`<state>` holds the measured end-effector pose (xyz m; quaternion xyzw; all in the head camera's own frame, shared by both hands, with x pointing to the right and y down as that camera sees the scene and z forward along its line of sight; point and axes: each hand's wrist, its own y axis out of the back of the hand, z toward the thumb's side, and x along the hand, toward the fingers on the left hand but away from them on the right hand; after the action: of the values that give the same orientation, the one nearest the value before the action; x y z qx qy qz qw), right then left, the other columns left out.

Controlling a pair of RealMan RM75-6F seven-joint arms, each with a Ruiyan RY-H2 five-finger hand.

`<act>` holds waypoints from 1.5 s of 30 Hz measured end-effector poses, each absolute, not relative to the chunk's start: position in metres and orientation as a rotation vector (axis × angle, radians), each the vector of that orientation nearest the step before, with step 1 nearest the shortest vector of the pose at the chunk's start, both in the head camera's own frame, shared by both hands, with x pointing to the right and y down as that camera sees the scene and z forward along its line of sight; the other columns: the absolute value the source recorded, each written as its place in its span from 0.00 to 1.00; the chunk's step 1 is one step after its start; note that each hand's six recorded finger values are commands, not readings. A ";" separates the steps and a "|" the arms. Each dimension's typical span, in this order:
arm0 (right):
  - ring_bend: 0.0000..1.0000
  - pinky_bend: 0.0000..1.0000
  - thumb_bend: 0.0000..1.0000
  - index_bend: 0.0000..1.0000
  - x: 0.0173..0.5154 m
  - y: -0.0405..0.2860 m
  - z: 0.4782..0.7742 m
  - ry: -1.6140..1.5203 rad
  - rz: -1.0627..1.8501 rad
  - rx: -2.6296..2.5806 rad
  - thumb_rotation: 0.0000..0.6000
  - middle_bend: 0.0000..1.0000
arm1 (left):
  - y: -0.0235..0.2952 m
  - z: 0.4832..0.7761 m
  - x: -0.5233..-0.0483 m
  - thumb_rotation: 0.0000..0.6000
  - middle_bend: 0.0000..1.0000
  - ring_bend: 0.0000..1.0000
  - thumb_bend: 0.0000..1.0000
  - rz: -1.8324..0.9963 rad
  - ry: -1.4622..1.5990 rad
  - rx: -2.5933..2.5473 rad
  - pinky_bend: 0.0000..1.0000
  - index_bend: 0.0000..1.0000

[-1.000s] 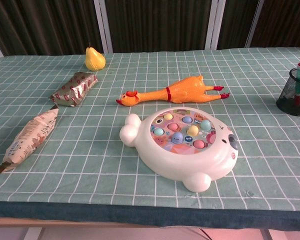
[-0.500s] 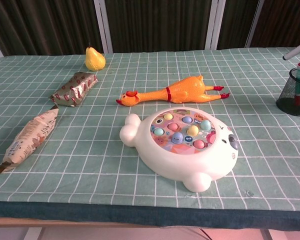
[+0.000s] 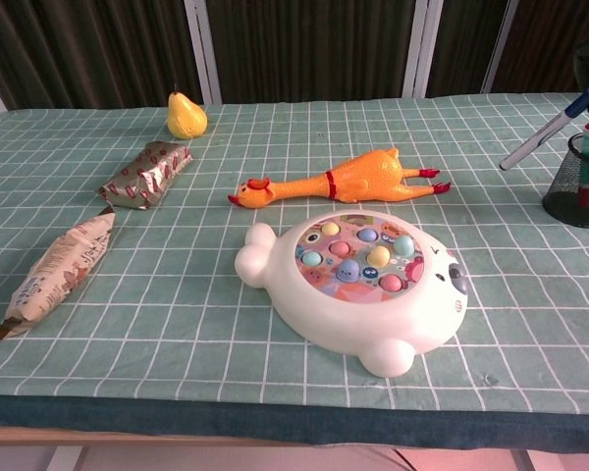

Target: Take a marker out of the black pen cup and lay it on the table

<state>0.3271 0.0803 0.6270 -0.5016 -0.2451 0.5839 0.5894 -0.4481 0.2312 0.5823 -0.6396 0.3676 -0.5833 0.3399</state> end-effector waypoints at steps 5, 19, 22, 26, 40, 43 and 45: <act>1.00 1.00 0.94 0.84 0.321 0.068 0.659 -0.464 1.407 -1.052 1.00 1.00 | 0.230 0.582 -0.450 1.00 0.11 0.09 0.58 -1.522 0.965 -1.665 0.33 0.29; 1.00 1.00 0.84 0.64 0.318 0.070 0.705 -0.363 1.508 -1.046 1.00 1.00 | 0.231 0.581 -0.450 1.00 0.10 0.09 0.58 -1.518 0.964 -1.666 0.33 0.29; 1.00 1.00 0.72 0.49 0.320 0.071 0.705 -0.380 1.522 -1.080 1.00 1.00 | 0.231 0.582 -0.449 1.00 0.11 0.09 0.58 -1.519 0.961 -1.668 0.33 0.29; 1.00 1.00 0.48 0.28 0.325 0.073 0.699 -0.409 1.534 -1.123 1.00 1.00 | 0.231 0.582 -0.448 1.00 0.11 0.09 0.58 -1.518 0.957 -1.670 0.33 0.29; 0.84 0.82 0.31 0.43 0.347 0.084 0.636 -0.751 1.489 -1.437 1.00 0.87 | 0.231 0.583 -0.448 1.00 0.11 0.09 0.58 -1.522 0.952 -1.661 0.33 0.29; 0.66 0.75 0.31 0.44 0.361 0.096 0.600 -0.889 1.431 -1.481 1.00 0.70 | 0.230 0.585 -0.448 1.00 0.10 0.09 0.58 -1.526 0.947 -1.661 0.33 0.29; 0.52 0.67 0.31 0.43 0.377 0.110 0.572 -0.962 1.414 -1.470 1.00 0.58 | 0.230 0.586 -0.449 1.00 0.11 0.09 0.58 -1.531 0.943 -1.658 0.33 0.29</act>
<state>0.3770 0.1097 0.5721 -0.5890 -0.3855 0.5664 0.4286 -0.4488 0.2303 0.5859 -0.6372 0.3626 -0.5885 0.3408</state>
